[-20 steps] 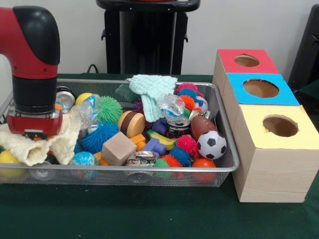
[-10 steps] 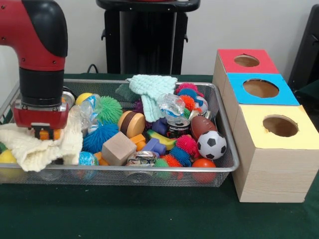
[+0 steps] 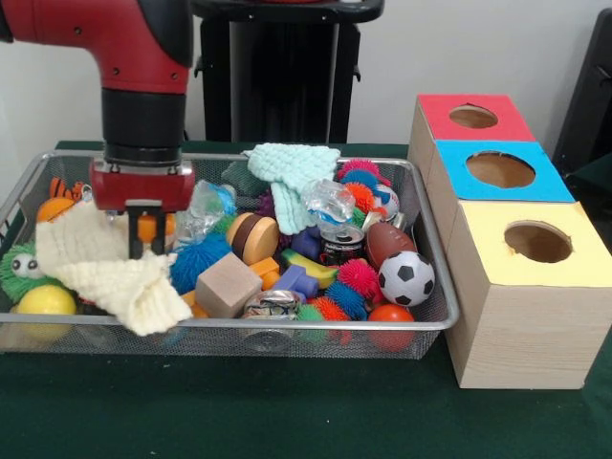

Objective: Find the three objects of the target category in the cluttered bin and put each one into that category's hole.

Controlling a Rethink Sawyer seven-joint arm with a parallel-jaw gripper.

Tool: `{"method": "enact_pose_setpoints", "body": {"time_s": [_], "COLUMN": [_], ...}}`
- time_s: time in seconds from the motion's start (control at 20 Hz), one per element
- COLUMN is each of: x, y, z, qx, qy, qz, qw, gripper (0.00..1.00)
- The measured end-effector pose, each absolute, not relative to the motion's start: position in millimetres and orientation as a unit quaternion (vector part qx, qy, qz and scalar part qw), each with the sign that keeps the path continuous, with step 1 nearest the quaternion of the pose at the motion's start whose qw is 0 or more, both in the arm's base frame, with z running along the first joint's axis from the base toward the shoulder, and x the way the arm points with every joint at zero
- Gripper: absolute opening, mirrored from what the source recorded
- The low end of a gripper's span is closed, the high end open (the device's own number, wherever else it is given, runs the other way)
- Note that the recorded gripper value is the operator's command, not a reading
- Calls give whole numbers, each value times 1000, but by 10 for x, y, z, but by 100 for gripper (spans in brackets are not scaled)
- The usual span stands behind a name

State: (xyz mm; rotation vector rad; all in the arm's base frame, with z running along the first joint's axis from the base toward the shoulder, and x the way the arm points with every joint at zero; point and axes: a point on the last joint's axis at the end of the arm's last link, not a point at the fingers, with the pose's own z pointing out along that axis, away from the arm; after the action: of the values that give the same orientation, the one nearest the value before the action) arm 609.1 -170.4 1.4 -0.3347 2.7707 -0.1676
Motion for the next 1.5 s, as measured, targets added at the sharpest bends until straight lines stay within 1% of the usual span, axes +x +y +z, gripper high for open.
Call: {"method": "enact_pose_setpoints", "body": {"time_s": [0.55, 0.85, 1.3, 1.5], "x": [5822, 5659, 5509, 5454], "y": [-1310, -1163, -890, -886], "z": [194, 231, 290, 287], "qx": [-106, -94, -79, -66], "qy": [979, 981, 982, 984], "qz": [-42, -40, -35, -31], "qw": [167, 163, 169, 164], "gripper": [0, 0, 0, 0]}}
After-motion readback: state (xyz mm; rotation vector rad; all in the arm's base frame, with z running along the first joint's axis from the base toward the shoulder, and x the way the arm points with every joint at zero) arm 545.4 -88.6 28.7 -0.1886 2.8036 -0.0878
